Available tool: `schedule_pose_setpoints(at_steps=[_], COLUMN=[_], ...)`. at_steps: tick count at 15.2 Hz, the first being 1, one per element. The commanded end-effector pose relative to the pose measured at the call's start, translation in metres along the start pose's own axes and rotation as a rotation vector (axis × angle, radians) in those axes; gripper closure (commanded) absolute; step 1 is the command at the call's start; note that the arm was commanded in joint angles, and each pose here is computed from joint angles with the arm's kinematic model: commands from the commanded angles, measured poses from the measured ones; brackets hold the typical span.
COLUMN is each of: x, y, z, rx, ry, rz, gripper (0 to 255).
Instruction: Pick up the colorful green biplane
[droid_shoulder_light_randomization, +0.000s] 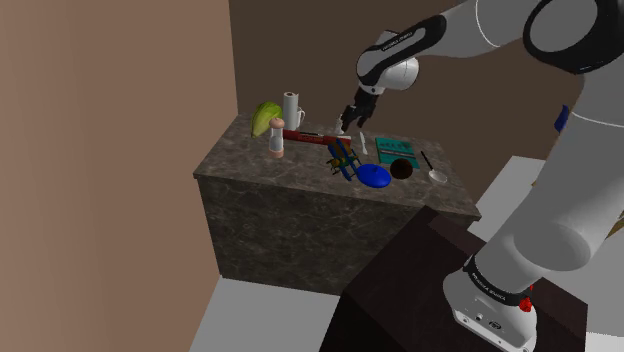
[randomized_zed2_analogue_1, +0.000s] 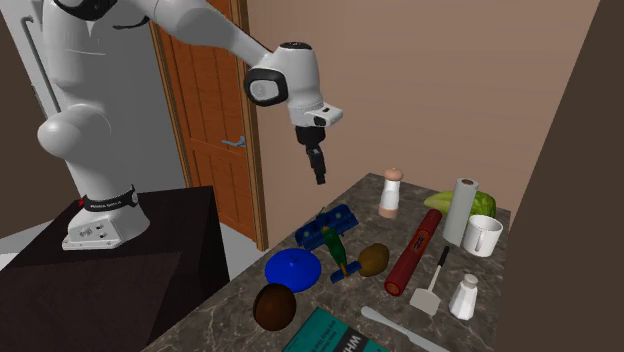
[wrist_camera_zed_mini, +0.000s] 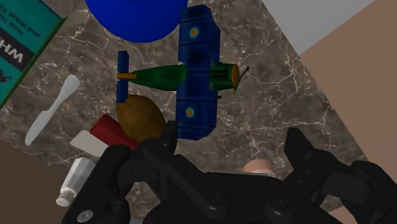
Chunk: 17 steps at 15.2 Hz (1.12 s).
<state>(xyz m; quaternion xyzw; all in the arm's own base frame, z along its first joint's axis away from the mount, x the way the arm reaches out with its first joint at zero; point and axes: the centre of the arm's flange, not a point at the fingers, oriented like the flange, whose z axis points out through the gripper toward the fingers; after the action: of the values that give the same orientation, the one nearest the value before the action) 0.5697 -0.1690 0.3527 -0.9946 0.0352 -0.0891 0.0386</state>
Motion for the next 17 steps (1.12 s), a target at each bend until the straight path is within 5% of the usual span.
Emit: schedule_pose_setpoints(at_steps=[1, 8, 17], x=[0.013, 0.060, 0.053], y=[0.009, 0.043, 0.046], z=[0.022, 0.095, 0.134], rx=[0.003, 0.013, 0.013], ry=[-0.001, -0.008, -0.008], rz=[-0.002, -0.009, -0.009], gripper=[0, 0, 0])
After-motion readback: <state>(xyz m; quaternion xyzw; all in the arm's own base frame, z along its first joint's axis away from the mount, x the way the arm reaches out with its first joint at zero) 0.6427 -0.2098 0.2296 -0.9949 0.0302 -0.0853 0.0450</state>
